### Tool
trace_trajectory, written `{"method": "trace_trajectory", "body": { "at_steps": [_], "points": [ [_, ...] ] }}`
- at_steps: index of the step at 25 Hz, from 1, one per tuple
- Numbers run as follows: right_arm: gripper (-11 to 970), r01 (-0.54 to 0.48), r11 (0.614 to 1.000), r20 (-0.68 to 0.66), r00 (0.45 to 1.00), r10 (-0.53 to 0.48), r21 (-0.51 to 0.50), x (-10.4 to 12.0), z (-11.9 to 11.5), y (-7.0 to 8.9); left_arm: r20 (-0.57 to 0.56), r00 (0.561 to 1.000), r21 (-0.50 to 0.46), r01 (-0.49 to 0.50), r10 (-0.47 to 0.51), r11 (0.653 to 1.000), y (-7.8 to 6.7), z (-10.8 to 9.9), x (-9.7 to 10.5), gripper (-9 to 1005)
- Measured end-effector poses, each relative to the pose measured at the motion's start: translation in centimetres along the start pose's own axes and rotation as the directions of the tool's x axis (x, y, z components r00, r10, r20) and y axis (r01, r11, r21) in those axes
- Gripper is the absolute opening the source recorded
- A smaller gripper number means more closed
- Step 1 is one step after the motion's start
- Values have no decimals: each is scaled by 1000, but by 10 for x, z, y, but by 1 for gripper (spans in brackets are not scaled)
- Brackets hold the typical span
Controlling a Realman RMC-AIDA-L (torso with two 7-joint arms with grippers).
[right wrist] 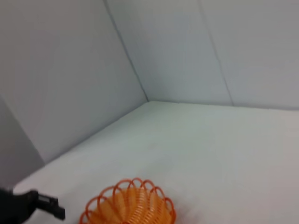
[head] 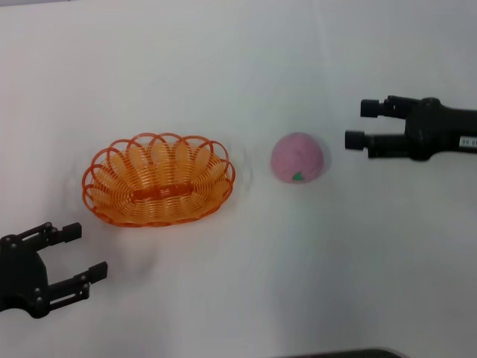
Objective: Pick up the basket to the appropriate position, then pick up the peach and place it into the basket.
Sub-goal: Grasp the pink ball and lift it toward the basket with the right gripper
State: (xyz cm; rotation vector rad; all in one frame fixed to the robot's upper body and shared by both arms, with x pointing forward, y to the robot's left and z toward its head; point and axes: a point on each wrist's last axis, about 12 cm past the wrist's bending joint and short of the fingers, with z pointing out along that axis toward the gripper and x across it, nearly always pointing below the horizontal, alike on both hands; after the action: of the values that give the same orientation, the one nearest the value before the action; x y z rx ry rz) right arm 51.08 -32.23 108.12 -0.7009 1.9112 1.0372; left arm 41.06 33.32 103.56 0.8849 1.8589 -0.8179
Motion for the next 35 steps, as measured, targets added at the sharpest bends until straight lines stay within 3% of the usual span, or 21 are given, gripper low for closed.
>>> {"method": "trace_trajectory", "body": {
  "at_steps": [6,12,20,30,35],
  "points": [
    [936,-190,981,-87,977,192,30,-26,10,-10,7,1000,-1,0,0,1000,-1,-2,0,755],
    [936,-260,960,-248,928,279,107,-46,25,-15,8,1000,-1,1,-1,1000,-1,-3,0,755],
    [937,-147,963,-425,875,232,225,-70,42,-20,2,1000,2,6,-6,1000,-1,-3,0,756],
    [936,85,988,-619,785,13,129,-96,80,-5,-11,1000,19,6,-5,1000,-1,-2,0,755],
    [936,117,988,-646,763,-25,100,-99,92,0,-11,1000,20,8,-8,1000,-2,-3,1,756]
  ]
}}
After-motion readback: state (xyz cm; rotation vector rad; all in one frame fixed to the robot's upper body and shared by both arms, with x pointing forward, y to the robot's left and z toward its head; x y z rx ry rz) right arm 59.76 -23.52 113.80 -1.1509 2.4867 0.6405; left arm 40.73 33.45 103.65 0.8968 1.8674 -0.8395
